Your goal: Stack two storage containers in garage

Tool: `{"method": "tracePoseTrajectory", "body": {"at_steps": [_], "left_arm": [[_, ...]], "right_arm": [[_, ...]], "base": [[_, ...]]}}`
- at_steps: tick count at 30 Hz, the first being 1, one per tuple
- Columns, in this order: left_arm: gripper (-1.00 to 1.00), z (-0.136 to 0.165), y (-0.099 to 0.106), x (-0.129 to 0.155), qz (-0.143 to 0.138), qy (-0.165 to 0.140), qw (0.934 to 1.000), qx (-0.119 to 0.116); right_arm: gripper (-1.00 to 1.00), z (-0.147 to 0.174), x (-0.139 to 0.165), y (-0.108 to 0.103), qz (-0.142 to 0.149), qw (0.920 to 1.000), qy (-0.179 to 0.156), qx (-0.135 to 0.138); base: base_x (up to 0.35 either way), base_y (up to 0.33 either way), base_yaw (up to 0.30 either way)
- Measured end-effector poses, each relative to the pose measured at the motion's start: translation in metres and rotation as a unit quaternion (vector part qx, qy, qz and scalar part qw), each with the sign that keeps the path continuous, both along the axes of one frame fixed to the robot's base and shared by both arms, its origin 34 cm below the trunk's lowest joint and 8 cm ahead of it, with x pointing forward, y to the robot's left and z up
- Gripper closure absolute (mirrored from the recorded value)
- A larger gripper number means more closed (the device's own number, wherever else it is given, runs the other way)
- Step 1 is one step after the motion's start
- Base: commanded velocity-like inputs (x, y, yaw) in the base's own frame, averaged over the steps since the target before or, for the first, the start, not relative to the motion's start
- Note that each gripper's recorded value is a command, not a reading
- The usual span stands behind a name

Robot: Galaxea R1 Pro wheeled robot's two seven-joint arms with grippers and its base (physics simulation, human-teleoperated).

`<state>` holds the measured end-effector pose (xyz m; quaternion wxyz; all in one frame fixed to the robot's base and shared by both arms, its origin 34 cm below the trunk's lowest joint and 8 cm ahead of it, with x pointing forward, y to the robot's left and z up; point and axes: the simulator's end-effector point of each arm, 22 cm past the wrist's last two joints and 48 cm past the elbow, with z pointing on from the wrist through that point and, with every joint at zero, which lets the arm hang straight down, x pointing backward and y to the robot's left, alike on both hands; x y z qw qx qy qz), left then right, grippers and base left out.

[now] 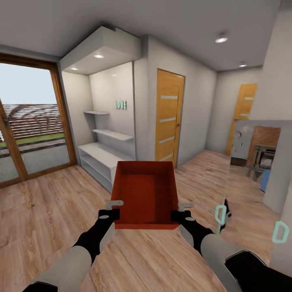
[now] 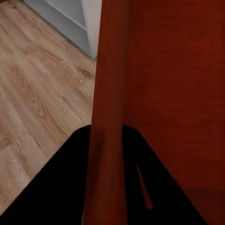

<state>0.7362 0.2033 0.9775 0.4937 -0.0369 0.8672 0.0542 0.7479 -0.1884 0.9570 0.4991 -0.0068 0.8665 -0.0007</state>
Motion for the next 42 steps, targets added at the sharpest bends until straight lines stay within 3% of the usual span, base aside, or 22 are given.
{"method": "tracePoseTrajectory", "body": {"at_steps": [42], "left_arm": [[1.0, -0.0002, 0.0002, -0.0001, 0.0, 0.001, 1.0, 0.0]], "right_arm": [[1.0, -0.0002, -0.0002, 0.0002, 0.0, 1.0, 0.001, 0.0]], "base": [[0.32, 0.0, 0.0]]}}
